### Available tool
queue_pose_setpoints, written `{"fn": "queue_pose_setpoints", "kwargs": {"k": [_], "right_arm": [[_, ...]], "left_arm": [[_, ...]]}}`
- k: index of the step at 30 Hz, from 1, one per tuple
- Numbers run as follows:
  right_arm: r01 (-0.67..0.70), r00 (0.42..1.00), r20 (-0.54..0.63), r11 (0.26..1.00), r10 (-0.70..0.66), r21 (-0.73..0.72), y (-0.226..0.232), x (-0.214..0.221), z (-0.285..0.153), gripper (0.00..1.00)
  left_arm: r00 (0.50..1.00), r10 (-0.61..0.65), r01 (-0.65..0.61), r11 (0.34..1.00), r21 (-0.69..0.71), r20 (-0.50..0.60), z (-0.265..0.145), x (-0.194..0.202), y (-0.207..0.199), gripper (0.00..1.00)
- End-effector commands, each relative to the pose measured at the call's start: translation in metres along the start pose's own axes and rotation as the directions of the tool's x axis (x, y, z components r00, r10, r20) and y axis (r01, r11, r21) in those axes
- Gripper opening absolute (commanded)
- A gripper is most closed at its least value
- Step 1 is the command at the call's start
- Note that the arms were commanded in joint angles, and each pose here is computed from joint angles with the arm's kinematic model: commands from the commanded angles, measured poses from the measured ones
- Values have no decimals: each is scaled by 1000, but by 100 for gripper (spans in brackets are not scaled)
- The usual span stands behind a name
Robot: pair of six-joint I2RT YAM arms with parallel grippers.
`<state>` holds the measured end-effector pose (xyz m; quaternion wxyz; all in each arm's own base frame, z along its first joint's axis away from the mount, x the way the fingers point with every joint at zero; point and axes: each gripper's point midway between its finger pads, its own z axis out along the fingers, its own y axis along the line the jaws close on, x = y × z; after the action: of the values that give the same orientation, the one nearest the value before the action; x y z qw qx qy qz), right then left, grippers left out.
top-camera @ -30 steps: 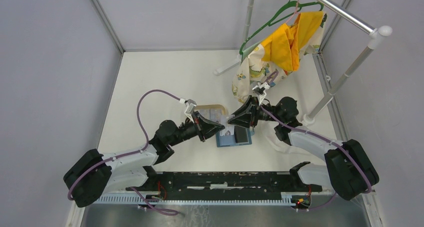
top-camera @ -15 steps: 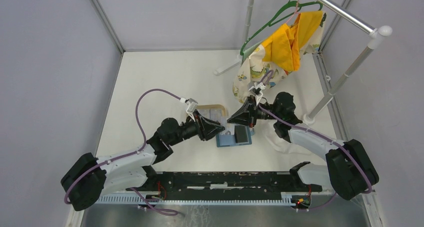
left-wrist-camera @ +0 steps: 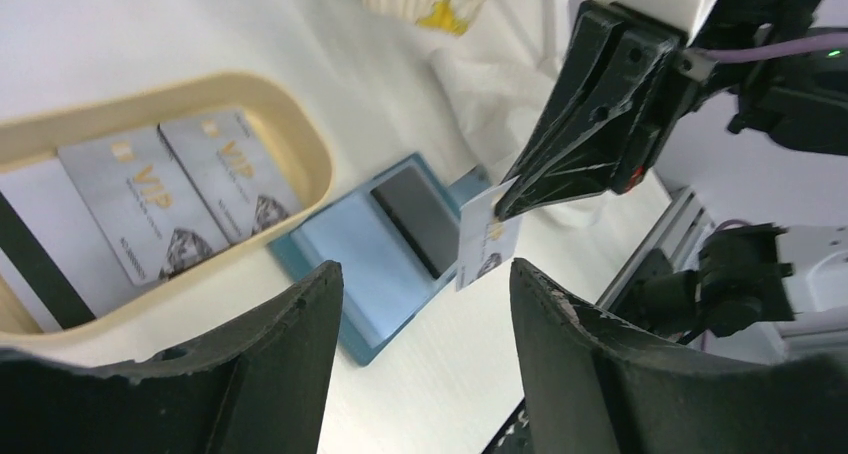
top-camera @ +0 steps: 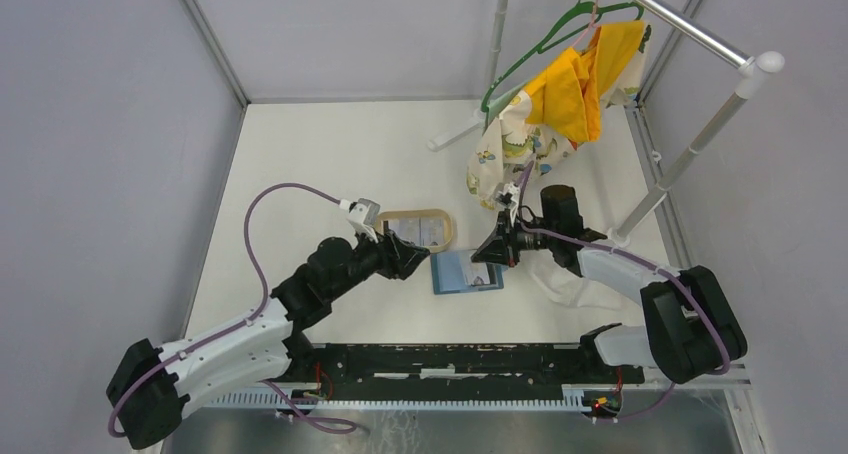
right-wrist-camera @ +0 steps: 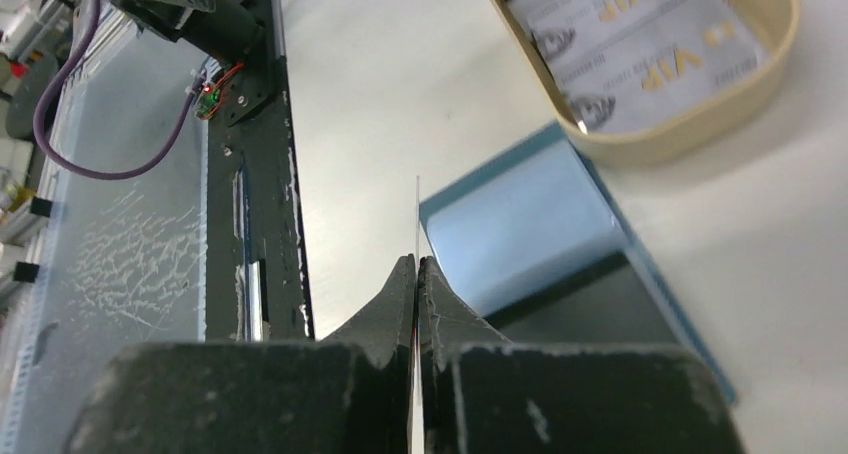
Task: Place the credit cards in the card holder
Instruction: Insert the credit card into the card holder.
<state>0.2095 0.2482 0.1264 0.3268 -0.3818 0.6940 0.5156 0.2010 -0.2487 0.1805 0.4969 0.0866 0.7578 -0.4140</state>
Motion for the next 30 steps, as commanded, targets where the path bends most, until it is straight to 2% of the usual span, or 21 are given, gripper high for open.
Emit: {"fn": "queue_pose_setpoints", "kwargs": {"k": [1,5,13,20,30], "right_arm": [[-81,996,35,994,79,72,-18,10,-7,0],[-192,980,81,974,183,117,-32,20,-12,0],[-389,911,204,911,358,140,-49,26,-19,0],[-490,856,276,857,438,160,-59,28,-23,0],[-564,812,307,802,497,195,-73,41,-25,0]], "left_arm": [[997,-61,62,998,29,-54,12,19,-2,64],[990,-101,102,995,12,-98,27,36,3,56],[980,-135,121,987,-105,-145,44,65,23,53],[979,-87,33,959,-281,-184,49,88,46,54],[968,-30,-78,908,-412,-249,56,110,57,56]]}}
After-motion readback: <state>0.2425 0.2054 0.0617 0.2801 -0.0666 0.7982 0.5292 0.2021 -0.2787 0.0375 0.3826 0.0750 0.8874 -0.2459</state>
